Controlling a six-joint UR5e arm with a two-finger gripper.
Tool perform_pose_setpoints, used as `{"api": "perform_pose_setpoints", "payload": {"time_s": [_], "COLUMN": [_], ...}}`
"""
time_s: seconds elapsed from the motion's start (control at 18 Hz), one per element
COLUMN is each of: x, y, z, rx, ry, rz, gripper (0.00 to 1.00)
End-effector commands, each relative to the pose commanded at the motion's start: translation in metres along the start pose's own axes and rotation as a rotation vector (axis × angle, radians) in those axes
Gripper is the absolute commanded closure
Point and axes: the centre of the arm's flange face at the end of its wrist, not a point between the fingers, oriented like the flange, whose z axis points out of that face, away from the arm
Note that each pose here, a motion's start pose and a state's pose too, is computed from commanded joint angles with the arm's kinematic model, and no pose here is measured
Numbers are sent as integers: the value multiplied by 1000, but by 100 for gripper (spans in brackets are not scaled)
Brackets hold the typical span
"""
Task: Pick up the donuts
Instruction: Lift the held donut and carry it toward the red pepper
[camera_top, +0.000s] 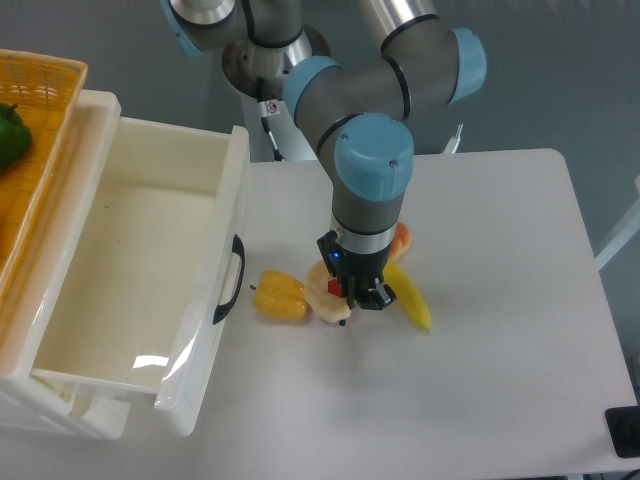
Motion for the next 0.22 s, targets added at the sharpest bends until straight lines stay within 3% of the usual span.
{"api": "perform_pose_setpoints", "payload": {"time_s": [0.22], "x": [2], "y": [6], "z": [0], "rx": [0], "ry": [3], "rz": [-8], "gripper": [82]}}
